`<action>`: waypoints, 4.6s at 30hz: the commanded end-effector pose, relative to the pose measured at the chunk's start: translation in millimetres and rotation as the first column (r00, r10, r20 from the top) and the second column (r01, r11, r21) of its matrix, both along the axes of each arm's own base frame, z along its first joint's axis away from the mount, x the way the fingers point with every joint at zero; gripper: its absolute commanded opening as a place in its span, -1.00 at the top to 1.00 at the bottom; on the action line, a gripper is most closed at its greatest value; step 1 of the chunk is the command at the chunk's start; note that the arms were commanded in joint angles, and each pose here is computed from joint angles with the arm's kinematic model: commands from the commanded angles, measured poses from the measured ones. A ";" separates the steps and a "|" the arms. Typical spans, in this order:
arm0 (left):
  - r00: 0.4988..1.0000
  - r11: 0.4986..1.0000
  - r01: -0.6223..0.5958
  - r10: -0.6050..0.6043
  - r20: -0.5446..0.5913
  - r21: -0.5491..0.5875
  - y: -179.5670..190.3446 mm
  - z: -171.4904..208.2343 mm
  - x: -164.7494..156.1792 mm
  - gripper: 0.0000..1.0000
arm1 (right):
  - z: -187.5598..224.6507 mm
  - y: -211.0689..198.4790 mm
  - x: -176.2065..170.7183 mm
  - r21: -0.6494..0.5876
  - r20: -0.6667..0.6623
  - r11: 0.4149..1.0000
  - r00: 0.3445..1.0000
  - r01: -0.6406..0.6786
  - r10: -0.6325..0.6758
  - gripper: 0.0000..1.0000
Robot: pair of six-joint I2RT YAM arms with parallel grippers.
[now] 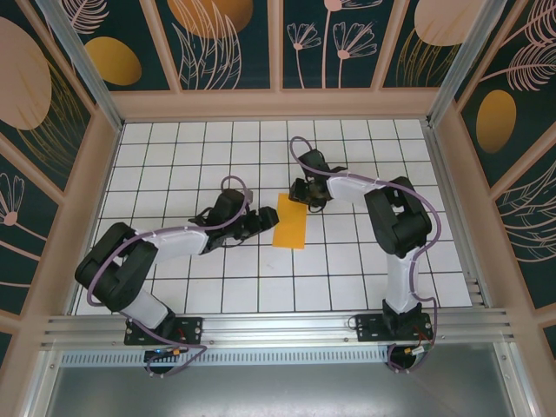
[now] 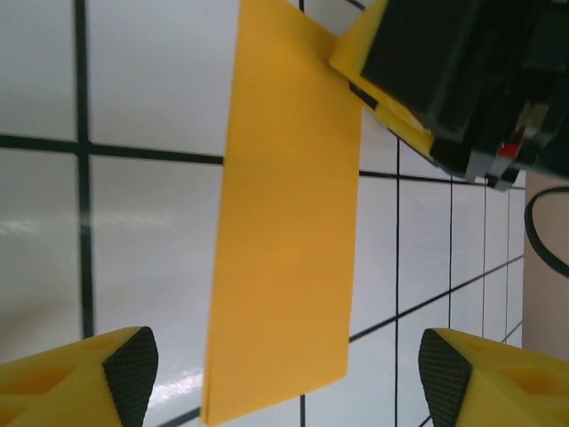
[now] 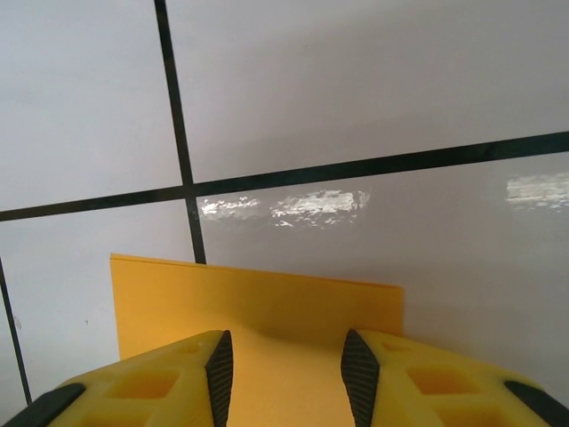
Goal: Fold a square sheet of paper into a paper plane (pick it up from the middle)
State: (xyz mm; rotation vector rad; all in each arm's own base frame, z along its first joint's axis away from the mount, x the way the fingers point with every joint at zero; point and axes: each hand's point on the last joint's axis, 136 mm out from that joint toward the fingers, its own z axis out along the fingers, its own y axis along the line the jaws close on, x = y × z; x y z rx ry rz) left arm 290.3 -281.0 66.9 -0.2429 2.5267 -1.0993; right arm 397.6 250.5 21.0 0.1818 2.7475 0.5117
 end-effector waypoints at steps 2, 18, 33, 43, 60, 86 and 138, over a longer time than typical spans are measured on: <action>0.997 1.000 0.013 -0.015 -0.073 -0.022 -15.5 -5.5 -7.2 -0.48 | -22.4 -26.2 -9.0 -0.042 -0.054 0.997 0.997 0.060 -0.063 0.18; 0.986 0.985 0.106 -0.087 -0.140 0.135 -38.3 -36.3 -18.7 -0.38 | -42.1 -39.7 -19.5 -0.039 -0.105 0.996 0.991 0.079 -0.083 0.25; 0.988 0.969 0.104 -0.074 -0.139 0.222 -32.5 -36.5 -20.4 -0.52 | -50.2 -43.4 -23.2 -0.040 -0.121 0.997 0.990 0.073 -0.077 0.25; 0.988 0.968 0.118 -0.091 -0.126 0.221 -45.8 -39.2 -12.2 -0.40 | -49.1 -38.7 -26.0 -0.011 -0.126 0.999 0.991 0.049 -0.050 0.28; 0.995 0.979 -0.099 0.101 -0.006 0.179 20.9 -3.9 11.2 -0.25 | 51.0 -6.5 -43.6 -0.090 0.133 0.980 0.973 -0.175 0.186 -0.20; 0.938 0.921 -0.328 0.344 -0.041 0.210 101.8 -27.7 15.0 -0.65 | -39.6 20.0 -141.1 -0.368 -0.165 0.782 0.863 -0.503 0.477 -0.61; 0.998 0.952 0.048 -0.038 0.041 -0.304 4.3 33.1 5.5 -0.28 | -26.1 15.5 -141.7 0.192 -0.063 0.873 0.882 -0.448 0.466 -0.37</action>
